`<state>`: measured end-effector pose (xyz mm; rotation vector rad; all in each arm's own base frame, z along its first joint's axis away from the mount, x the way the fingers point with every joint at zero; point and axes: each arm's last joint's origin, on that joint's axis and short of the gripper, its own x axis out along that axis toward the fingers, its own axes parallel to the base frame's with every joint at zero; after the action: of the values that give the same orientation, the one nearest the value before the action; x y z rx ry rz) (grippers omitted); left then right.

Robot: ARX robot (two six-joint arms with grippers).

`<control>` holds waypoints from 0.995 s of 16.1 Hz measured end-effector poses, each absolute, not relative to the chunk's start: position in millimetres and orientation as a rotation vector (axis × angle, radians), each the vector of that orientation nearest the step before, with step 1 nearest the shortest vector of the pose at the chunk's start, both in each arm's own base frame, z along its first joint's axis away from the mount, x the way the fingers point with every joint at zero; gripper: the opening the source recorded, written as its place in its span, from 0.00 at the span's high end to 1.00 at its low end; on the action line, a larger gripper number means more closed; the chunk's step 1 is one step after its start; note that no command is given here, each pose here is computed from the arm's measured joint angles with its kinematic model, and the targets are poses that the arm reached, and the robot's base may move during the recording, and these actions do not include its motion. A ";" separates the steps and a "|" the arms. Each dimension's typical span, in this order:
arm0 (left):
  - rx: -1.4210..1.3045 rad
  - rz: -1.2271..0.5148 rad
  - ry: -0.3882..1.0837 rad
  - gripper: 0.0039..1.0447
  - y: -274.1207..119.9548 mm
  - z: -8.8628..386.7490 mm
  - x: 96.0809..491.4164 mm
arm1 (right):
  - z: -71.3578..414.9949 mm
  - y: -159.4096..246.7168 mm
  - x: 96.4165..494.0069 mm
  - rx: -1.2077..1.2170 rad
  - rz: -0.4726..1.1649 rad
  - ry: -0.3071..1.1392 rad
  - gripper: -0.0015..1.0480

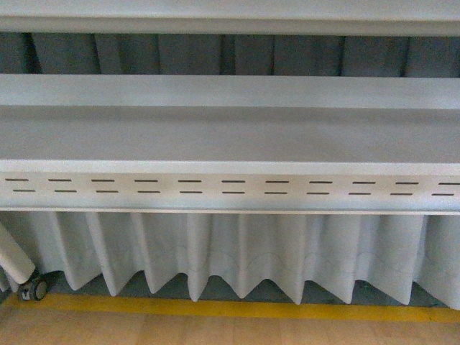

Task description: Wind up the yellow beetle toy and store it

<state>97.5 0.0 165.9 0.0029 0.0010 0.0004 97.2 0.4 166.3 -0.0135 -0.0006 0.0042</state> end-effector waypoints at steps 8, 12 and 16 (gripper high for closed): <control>0.003 0.001 0.001 0.06 0.0 165.9 97.5 | 166.6 0.4 97.2 -0.014 0.004 -0.004 0.06; 0.003 0.000 -0.001 0.06 0.0 166.1 97.5 | 166.5 0.4 97.3 -0.013 0.004 -0.003 0.06; 0.003 0.000 -0.001 0.06 0.0 166.2 97.5 | 166.6 0.4 97.3 -0.014 0.005 -0.003 0.06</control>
<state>97.5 0.0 166.2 0.0029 -0.0013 0.0000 97.3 0.4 166.6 -0.0135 -0.0033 0.0046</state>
